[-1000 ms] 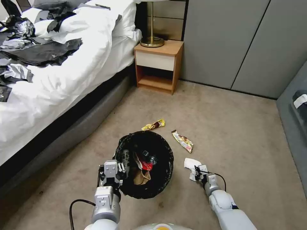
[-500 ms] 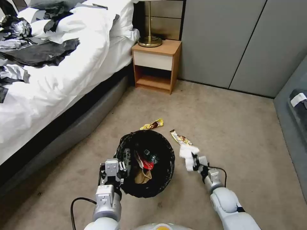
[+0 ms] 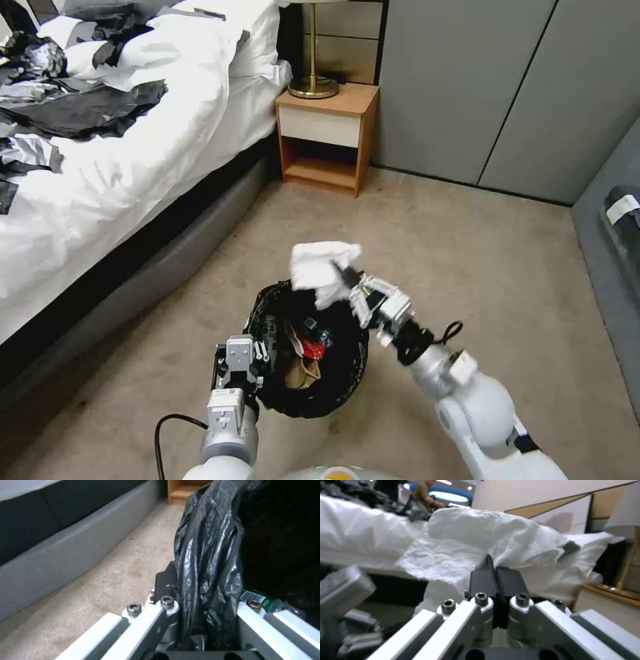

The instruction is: Pick up the trash bin, then pick up the garbage from the floor and place it into the trash bin.

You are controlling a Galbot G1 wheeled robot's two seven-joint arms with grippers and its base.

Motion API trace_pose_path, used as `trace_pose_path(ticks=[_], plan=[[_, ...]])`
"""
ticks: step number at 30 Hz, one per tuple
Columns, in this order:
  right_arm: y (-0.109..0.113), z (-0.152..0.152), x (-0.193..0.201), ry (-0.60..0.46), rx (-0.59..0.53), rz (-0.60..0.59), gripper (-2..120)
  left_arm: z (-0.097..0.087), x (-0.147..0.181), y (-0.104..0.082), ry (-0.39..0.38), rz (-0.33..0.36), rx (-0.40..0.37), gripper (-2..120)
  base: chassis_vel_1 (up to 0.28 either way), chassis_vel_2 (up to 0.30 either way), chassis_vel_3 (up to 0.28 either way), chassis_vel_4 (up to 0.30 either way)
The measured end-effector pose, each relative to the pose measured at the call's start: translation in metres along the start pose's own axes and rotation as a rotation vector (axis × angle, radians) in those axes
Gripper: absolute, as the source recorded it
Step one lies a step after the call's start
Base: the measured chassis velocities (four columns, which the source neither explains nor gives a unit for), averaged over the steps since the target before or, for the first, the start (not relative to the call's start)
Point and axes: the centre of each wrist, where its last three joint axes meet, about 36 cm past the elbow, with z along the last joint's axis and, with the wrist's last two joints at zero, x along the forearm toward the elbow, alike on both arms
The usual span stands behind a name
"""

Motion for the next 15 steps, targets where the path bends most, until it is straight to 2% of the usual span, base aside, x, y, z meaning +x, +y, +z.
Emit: trace_pose_path(ticks=[2,4,5,6,8,15], plan=[[0.008,0.016,0.011,0.047,-0.005,-0.015,0,-0.001,0.0,0.0,-0.003,0.0,0.001,1,0.0,0.0,0.0,0.0],[0.008,0.016,0.011,0.047,-0.005,-0.015,0,-0.001,0.0,0.0,-0.003,0.0,0.001,1,0.0,0.0,0.0,0.0],[0.013,0.034,0.021,0.09,-0.018,-0.016,0,-0.001,-0.001,-0.001,-0.006,0.001,0.002,1,0.0,0.0,0.0,0.0],[0.013,0.034,0.021,0.09,-0.018,-0.016,0,-0.001,-0.001,-0.001,-0.006,0.001,0.002,1,0.0,0.0,0.0,0.0],[0.014,0.054,0.032,0.137,-0.037,-0.006,0,-0.002,-0.002,-0.001,-0.009,0.001,0.003,1,0.0,0.0,0.0,0.0],[0.003,0.082,0.037,0.186,-0.047,0.03,0,-0.004,0.0,0.0,-0.012,0.004,0.005,1,0.0,0.0,0.0,0.0]])
